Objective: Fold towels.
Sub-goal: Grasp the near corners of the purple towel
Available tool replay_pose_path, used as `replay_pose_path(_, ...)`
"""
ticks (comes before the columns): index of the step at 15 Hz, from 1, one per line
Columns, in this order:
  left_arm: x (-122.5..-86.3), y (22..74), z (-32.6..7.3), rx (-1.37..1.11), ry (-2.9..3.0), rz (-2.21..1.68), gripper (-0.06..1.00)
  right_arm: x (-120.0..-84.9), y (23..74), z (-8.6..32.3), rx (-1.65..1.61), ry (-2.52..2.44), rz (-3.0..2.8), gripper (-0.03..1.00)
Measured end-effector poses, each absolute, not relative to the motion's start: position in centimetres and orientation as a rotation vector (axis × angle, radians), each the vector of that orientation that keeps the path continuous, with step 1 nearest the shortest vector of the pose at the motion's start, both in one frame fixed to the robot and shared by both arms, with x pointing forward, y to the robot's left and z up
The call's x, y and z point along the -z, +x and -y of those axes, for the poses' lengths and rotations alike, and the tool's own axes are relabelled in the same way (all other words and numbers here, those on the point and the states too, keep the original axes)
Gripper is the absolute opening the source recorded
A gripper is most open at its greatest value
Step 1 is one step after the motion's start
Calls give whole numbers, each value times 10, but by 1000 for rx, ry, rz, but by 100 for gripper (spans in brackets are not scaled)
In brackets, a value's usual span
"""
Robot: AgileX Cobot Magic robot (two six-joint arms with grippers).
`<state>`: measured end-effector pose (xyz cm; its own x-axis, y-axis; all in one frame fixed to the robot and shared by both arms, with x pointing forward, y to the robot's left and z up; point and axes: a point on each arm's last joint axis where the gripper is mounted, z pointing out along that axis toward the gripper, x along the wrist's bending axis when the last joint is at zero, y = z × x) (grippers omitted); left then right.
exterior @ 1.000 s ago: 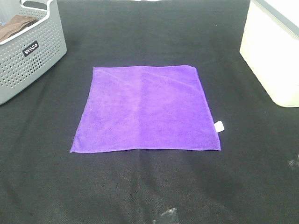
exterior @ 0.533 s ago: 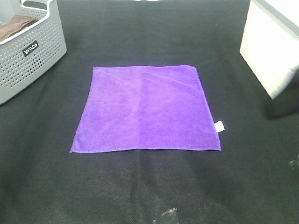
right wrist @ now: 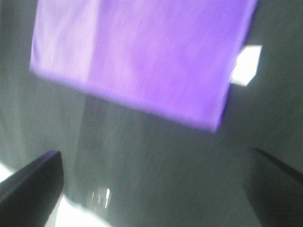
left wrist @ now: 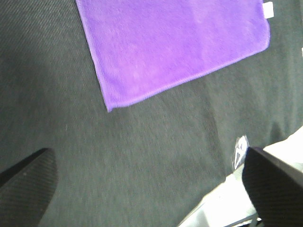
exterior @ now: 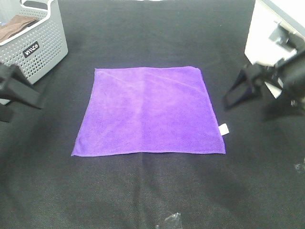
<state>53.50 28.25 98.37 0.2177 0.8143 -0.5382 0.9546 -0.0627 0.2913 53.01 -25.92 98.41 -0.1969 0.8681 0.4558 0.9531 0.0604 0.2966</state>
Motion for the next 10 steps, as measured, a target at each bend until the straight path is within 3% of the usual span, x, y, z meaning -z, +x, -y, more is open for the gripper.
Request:
replay_pose_path(3,-954,550,-280,424,1919,-1589,99,-967,559,274,799,-1900,2144,96)
replay_pose_path(10,-940,559,-276,414,1884,-1614,99,-941,566,270,739,-1894,2021,96)
